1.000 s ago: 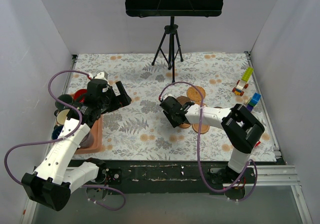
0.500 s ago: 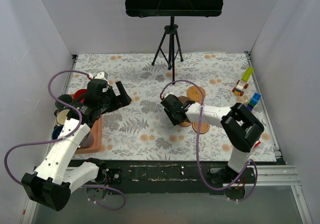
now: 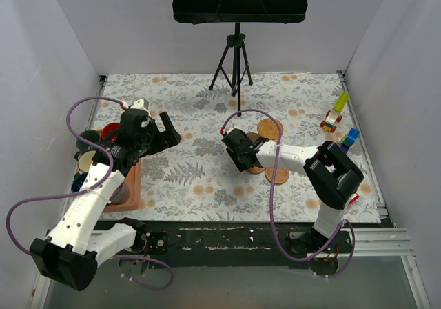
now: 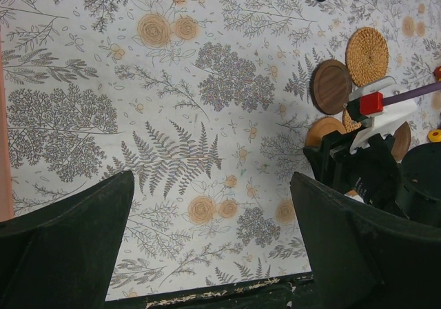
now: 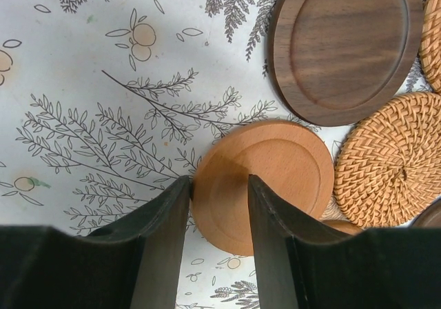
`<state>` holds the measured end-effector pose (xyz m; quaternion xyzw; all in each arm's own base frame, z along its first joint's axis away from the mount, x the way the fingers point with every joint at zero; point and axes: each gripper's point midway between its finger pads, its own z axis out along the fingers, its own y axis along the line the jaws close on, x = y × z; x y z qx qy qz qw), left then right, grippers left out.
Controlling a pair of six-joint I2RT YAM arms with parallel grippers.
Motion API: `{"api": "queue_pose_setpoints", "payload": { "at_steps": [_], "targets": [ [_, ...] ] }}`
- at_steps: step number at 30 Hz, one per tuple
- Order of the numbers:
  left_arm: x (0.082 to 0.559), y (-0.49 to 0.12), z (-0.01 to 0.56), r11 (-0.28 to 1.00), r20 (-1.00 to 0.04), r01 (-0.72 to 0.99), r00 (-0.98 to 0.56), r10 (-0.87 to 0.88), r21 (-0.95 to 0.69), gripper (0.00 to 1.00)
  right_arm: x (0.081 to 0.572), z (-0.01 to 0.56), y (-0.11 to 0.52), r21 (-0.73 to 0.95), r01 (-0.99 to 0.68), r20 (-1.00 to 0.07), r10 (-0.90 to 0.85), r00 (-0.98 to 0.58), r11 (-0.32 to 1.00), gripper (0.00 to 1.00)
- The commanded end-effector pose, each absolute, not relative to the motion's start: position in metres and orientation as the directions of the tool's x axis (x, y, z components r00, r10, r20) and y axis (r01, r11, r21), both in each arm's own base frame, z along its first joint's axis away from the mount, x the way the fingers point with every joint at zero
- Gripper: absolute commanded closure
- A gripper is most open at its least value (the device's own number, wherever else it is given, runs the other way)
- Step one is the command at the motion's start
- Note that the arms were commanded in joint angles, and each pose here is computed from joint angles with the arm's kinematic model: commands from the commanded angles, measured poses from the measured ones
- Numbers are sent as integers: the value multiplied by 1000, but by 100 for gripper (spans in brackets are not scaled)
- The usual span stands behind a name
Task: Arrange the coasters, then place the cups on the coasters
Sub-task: Move the coaster to the center of the board.
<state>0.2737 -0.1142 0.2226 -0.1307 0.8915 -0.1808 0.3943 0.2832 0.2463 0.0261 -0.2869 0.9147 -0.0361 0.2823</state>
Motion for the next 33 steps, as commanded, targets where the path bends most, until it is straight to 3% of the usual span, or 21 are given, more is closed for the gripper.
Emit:
{"api": "queue_pose_setpoints", "payload": {
  "at_steps": [1, 18, 25, 33],
  "targets": [
    [279, -115, 236, 901, -680, -75, -630, -375, -427, 2, 282, 11, 234, -262, -507, -436, -569, -698, 821, 53],
    [279, -114, 236, 901, -680, -77, -630, -376, -426, 2, 291, 58, 263, -158, -537, -559, -524, -643, 828, 46],
    [279, -113, 239, 901, -686, -77, -621, -378, -427, 2, 302, 126, 275, -115, -531, -677, -457, -576, 839, 32],
    [278, -113, 258, 891, -705, -61, -589, -395, -449, 2, 329, 170, 223, -73, -369, -690, -314, -652, 926, 26]
  ]
}}
